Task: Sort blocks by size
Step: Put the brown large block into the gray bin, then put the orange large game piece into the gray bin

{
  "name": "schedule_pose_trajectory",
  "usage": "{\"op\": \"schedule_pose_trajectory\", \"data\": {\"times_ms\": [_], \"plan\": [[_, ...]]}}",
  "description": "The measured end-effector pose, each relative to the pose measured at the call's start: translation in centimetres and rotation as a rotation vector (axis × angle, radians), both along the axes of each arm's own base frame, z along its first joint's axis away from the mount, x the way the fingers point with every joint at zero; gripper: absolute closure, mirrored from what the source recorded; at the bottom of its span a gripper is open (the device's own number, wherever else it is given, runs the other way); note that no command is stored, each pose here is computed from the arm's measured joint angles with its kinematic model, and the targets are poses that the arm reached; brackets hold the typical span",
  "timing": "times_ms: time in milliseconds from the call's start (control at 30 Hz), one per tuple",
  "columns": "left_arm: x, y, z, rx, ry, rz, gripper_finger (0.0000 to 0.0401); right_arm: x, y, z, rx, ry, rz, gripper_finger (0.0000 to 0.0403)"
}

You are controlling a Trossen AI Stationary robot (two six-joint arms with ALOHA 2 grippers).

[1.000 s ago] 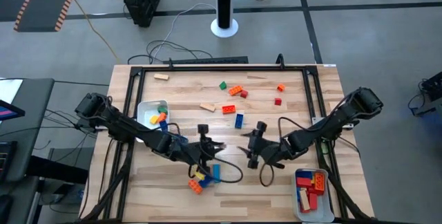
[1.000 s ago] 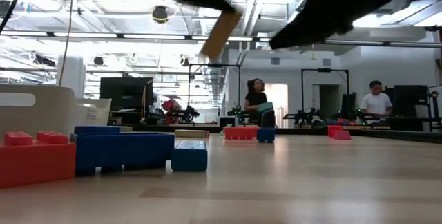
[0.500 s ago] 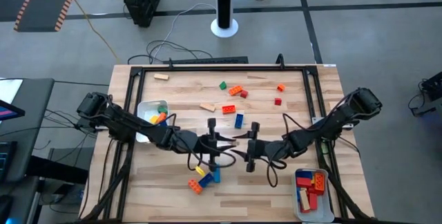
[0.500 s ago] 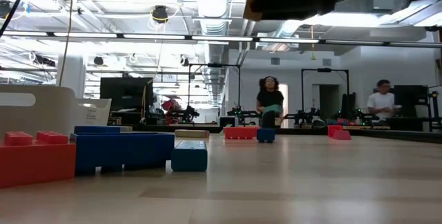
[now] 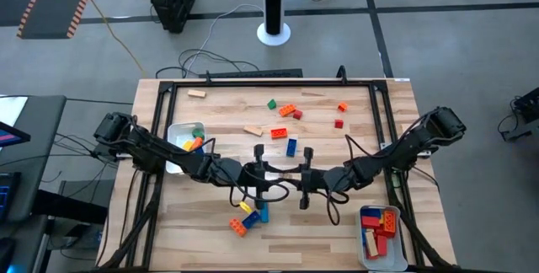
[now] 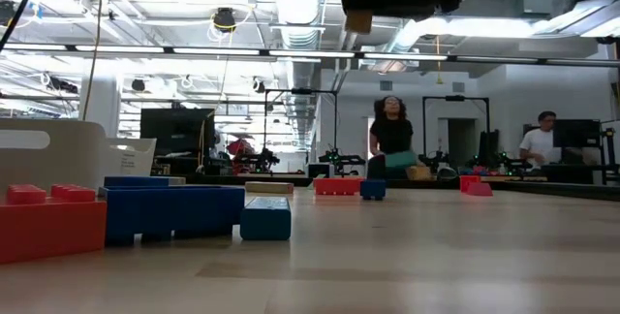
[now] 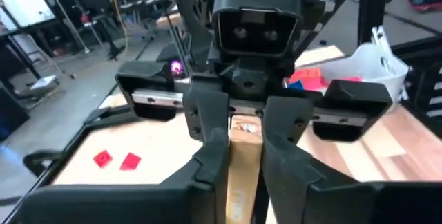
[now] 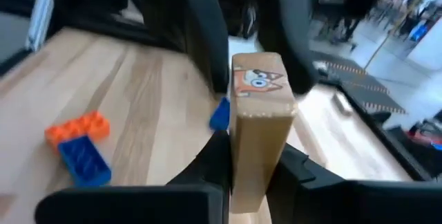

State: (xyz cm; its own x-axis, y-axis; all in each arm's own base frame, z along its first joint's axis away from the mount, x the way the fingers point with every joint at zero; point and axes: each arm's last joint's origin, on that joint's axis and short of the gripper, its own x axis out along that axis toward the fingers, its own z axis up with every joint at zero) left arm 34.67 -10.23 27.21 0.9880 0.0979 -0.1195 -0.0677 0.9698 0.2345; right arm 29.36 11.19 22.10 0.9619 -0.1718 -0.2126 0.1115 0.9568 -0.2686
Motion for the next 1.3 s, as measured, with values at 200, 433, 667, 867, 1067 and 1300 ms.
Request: {"op": "schedule_pose_trajectory", "data": {"times_ms": [200,433,667,867,1067,1300], "plan": [[-0.6,0.1,0.0,0.019,0.059,0.051,0.0239,-1.2,0.8,0.2,0.071,0.167,-0.012,0.0325],[-2.6,0.1,-1.3,0.003,0.304,0.073,0.0209,-6.7,4.6,2.8,0.218,0.536,0.018,0.0325],[-3.8,-0.3,-3.5,0.002,0.475,0.093,0.0211,-15.0,9.2,5.2,0.735,0.796,-0.054,0.0325],[-4.4,0.3,-5.8,0.016,0.479,0.091,0.0212,-19.9,10.9,3.3,0.882,0.866,-0.385,0.0286],[-4.7,0.4,-6.4,0.005,0.506,0.07,0.0212,-20.7,11.4,2.5,0.936,0.887,-0.516,0.0221],[-4.7,0.2,-5.8,-0.09,0.591,0.031,0.0212,-19.1,9.7,6.6,0.885,0.854,-0.519,0.0201]]}}
